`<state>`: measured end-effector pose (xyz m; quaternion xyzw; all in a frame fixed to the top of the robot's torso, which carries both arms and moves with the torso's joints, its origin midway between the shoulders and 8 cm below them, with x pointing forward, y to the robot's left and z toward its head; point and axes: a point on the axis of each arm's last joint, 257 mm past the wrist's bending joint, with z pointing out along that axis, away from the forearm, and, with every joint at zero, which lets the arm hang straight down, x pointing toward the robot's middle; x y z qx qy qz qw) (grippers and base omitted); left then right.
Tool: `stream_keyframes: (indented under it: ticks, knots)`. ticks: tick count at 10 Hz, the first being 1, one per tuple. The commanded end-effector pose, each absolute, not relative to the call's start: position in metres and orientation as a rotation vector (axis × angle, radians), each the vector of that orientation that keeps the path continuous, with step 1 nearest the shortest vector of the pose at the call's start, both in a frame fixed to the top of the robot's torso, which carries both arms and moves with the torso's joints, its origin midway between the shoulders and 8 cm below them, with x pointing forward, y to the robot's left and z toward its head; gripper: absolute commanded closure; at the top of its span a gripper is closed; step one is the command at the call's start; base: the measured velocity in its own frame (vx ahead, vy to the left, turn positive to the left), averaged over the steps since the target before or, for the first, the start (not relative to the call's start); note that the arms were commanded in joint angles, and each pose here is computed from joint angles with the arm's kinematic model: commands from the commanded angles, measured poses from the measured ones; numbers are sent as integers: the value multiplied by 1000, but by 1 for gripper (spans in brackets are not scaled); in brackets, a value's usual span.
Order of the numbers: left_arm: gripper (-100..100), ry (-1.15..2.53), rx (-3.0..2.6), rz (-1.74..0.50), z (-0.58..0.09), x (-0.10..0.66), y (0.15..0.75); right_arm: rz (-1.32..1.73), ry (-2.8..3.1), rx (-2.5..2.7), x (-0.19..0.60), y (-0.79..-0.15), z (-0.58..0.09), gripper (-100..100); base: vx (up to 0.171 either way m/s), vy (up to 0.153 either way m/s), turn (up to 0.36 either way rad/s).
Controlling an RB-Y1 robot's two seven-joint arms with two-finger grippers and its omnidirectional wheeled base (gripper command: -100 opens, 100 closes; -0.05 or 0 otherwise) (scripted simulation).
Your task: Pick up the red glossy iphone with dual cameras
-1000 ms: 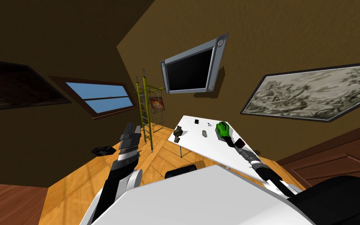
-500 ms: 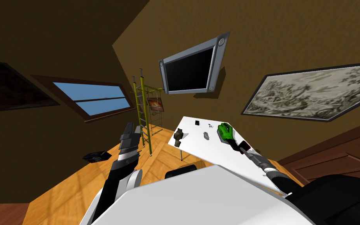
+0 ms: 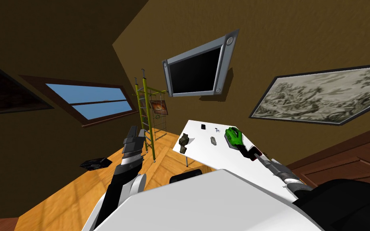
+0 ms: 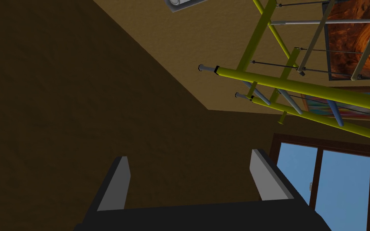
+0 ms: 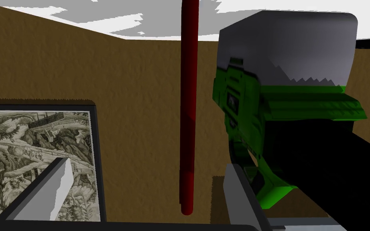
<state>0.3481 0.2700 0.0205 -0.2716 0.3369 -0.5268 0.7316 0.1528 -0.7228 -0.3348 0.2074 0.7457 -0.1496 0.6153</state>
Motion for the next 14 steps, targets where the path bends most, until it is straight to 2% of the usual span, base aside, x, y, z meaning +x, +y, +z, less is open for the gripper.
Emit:
stream_keyframes:
  ticks: [1, 3, 4, 8, 9, 10, 14]
  knots:
    - [0, 741, -598, -1159, 21, 348, 270, -354, 1686, 481, 147, -727, -327, -100, 66, 36, 12]
    - [0, 741, -597, -1159, 21, 348, 270, -360, 1694, 484, 144, -728, -329, -100, 6, 12, 5]
    - [0, 741, -597, -1159, 21, 348, 270, -361, 1693, 484, 144, -728, -329, 100, 0, 0, 0]
    - [0, 741, -597, -1159, 21, 348, 270, -362, 1693, 482, 144, -729, -328, 100, 1, 1, 0]
    - [0, 741, -597, -1159, 21, 348, 270, -362, 1694, 482, 144, -729, -328, 0, 0, 0, 0]
    - [0, 741, -597, -1159, 21, 348, 270, -312, 1665, 530, 167, -715, -341, 100, -123, -62, 38]
    - [0, 741, -597, -1159, 21, 348, 270, -271, 1682, 547, 198, -698, -356, 100, -117, -43, 47]
